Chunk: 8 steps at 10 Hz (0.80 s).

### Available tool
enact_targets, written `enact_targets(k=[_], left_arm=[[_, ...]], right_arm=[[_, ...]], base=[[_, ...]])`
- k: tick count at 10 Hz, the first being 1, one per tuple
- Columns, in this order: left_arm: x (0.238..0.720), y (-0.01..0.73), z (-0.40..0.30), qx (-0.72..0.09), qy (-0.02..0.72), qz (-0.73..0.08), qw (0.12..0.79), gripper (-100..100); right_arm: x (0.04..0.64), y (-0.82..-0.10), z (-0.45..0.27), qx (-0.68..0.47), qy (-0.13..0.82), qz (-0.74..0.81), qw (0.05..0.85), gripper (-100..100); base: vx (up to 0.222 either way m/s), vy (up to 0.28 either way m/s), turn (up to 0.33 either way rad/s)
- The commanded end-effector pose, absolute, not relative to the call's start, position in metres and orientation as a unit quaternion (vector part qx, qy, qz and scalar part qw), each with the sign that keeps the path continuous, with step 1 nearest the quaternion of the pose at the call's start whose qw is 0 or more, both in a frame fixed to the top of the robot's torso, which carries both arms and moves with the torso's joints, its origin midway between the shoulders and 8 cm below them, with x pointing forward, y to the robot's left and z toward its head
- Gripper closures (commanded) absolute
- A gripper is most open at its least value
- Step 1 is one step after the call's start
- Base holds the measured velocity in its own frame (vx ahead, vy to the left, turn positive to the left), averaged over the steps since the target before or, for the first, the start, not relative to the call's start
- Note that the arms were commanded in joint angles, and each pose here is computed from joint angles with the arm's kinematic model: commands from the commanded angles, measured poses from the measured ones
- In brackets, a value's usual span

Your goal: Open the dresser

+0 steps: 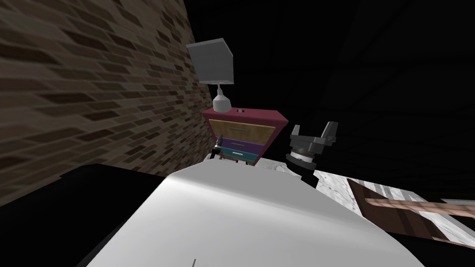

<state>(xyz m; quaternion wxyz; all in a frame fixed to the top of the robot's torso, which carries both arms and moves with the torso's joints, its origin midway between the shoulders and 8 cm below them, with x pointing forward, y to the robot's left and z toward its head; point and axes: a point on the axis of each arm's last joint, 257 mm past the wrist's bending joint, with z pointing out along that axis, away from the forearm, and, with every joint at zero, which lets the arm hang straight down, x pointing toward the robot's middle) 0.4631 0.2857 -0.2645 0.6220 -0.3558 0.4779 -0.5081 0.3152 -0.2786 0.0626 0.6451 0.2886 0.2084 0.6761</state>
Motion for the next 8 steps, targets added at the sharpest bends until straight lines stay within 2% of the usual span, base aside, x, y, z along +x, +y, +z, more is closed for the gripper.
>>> enact_targets(k=[1, 8], left_arm=[[0.462, 0.279, -0.291, -0.37, 0.495, -0.503, 0.605, -100], [0.449, 0.264, -0.346, -0.389, 0.523, -0.497, 0.572, -100]], right_arm=[[0.315, -0.279, 0.063, 0.289, 0.208, 0.676, 0.645, 0], [0.315, -0.279, 0.063, 0.289, 0.208, 0.676, 0.645, 0]], base=[[-0.026, -0.036, -0.015], [-0.023, -0.05, 0.008]])
